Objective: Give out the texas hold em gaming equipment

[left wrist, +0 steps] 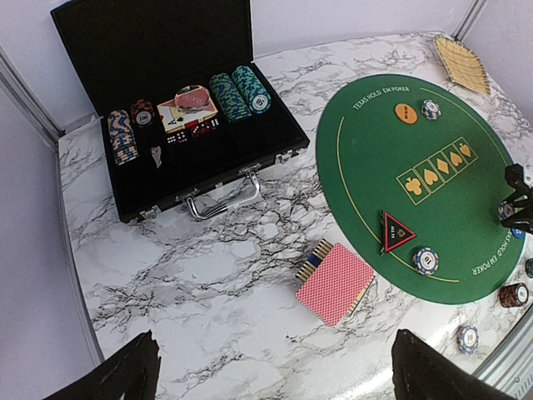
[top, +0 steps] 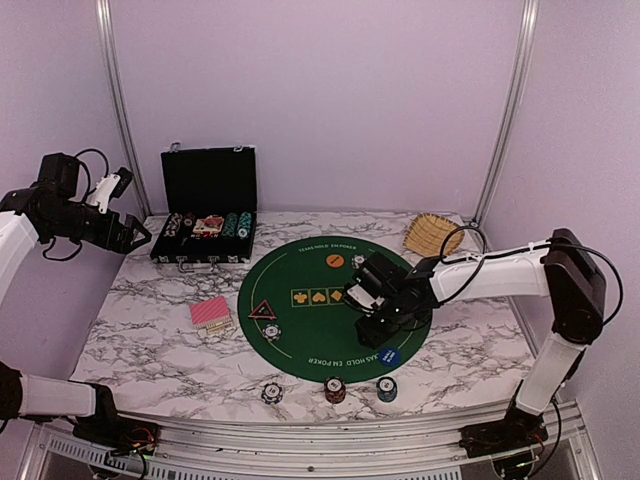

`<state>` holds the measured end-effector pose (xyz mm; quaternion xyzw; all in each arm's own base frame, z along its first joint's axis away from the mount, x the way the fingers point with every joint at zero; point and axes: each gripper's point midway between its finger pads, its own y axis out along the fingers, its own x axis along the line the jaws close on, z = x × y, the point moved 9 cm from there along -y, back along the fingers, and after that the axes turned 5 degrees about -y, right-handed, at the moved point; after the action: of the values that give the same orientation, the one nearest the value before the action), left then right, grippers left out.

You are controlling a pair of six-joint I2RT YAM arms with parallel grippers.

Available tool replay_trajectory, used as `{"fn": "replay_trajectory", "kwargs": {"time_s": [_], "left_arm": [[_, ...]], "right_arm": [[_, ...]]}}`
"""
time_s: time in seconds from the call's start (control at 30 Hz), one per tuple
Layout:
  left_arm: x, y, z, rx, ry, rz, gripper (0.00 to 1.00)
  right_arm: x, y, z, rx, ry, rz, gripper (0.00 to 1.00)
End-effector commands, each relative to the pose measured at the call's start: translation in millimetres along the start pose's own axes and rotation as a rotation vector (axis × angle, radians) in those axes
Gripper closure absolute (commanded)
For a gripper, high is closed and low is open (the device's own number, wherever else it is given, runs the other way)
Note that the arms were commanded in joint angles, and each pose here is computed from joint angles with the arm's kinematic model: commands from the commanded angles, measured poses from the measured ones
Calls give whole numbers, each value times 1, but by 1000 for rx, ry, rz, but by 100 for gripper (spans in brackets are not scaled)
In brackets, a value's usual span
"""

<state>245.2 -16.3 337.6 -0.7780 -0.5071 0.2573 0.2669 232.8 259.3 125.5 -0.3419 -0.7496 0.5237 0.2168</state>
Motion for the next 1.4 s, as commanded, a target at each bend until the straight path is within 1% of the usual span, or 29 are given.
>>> {"fn": "replay_trajectory", "kwargs": {"time_s": [0.0,0.4,0.43,0.5,0.57,0.73,0.77,0.9,1.03,1.13,1.27,1.37], "left_arm": [[-3,-9,-3,-8,14,3,1],[-3,-7,-4,-7,13,18,1],[-3,-7,-5,-6,11,20,1],[-3,-7,-5,-6,10,19,1],[-2,-7,-5,-5,11,17,1],[-3,-7,-5,-7,10,24,1],[-3,-7,-5,-7,9,27,1],[-4,-8,-6,-12,11,27,1],[-6,-10,-5,-19,15,42,1],[-4,-8,-6,-10,7,31,1],[-3,-7,-6,-7,7,29,1],[-4,-8,-6,-10,10,34,1]], "right_arm": [[-6,11,-2,-18,21,23,91],[-8,19,9,19,32,32,90],[-9,19,9,22,32,33,89],[-9,20,10,28,33,34,80],[-9,19,10,27,34,36,75],[-10,13,6,16,36,46,55],[-10,13,5,15,35,47,52],[-11,7,-3,2,35,59,49],[-13,-6,-12,-28,40,72,48],[-9,-25,-23,-74,35,71,48],[15,-51,-35,-131,-12,35,46],[48,-65,-37,-138,-76,-27,39]]}}
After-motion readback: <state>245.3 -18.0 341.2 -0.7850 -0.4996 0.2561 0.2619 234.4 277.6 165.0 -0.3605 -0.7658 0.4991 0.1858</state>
